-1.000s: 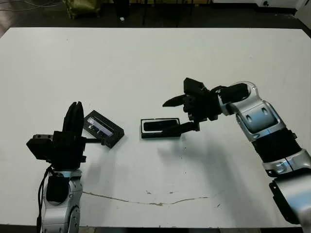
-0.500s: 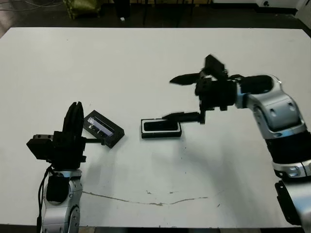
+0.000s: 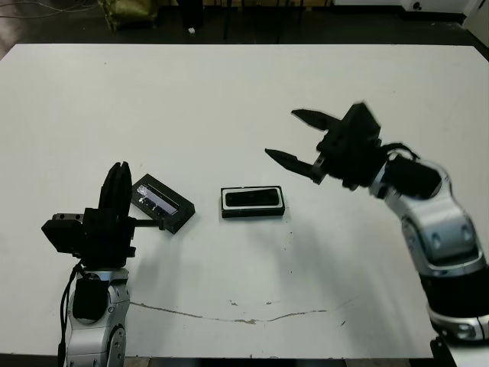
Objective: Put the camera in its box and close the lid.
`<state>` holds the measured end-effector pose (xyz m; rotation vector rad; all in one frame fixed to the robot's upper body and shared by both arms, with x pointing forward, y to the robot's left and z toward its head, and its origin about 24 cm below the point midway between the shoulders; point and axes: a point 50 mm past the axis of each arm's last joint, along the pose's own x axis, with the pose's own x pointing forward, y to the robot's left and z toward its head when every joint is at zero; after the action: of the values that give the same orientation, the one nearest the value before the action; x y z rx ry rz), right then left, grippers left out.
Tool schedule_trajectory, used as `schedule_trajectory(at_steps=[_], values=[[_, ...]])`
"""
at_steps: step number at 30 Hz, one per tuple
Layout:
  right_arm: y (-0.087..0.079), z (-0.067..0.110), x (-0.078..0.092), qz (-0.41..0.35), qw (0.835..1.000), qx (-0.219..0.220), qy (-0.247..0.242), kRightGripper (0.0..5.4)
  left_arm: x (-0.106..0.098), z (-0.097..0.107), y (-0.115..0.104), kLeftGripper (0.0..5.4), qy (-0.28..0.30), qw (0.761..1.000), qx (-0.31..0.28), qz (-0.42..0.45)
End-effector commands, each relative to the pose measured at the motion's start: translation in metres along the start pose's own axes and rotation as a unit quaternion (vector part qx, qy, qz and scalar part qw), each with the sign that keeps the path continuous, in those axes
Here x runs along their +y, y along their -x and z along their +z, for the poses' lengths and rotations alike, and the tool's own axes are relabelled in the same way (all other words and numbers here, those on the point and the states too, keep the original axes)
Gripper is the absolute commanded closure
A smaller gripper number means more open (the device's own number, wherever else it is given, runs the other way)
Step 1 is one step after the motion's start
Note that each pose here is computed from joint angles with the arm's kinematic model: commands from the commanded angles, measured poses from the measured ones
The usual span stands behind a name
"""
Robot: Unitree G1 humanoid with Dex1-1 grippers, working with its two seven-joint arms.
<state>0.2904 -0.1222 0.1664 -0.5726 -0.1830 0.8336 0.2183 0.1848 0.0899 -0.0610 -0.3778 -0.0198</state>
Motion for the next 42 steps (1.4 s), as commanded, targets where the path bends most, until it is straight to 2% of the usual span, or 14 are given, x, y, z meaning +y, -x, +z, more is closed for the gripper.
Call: schedule_trajectory(at_steps=[1,7,10,18,33,42], values=[[-0.001,-0.009,0.016,-0.007,0.999,-0.007,0.042,3.34,0.001,-0.005,0.004,5.40,-0.008,1.000,0.017,0.003],[-0.005,-0.013,0.032,-0.003,0.995,-0.030,0.095,4.69,0.001,-0.006,0.005,5.40,-0.003,1.000,0.020,0.006],[-0.005,-0.014,0.038,0.002,0.995,-0.026,0.099,5.38,0.001,-0.006,0.005,5.40,0.001,1.000,0.024,0.008],[-0.005,-0.019,0.048,0.016,0.996,0.012,0.082,5.39,0.000,-0.005,0.005,5.40,0.002,1.000,0.025,0.005],[-0.011,-0.047,0.047,0.035,0.995,0.085,0.036,5.39,0.000,-0.005,0.003,5.40,-0.004,1.000,0.016,0.001],[-0.008,-0.056,0.052,0.051,0.992,0.113,0.036,5.39,0.000,-0.004,0.002,5.40,-0.006,1.000,0.014,0.002]])
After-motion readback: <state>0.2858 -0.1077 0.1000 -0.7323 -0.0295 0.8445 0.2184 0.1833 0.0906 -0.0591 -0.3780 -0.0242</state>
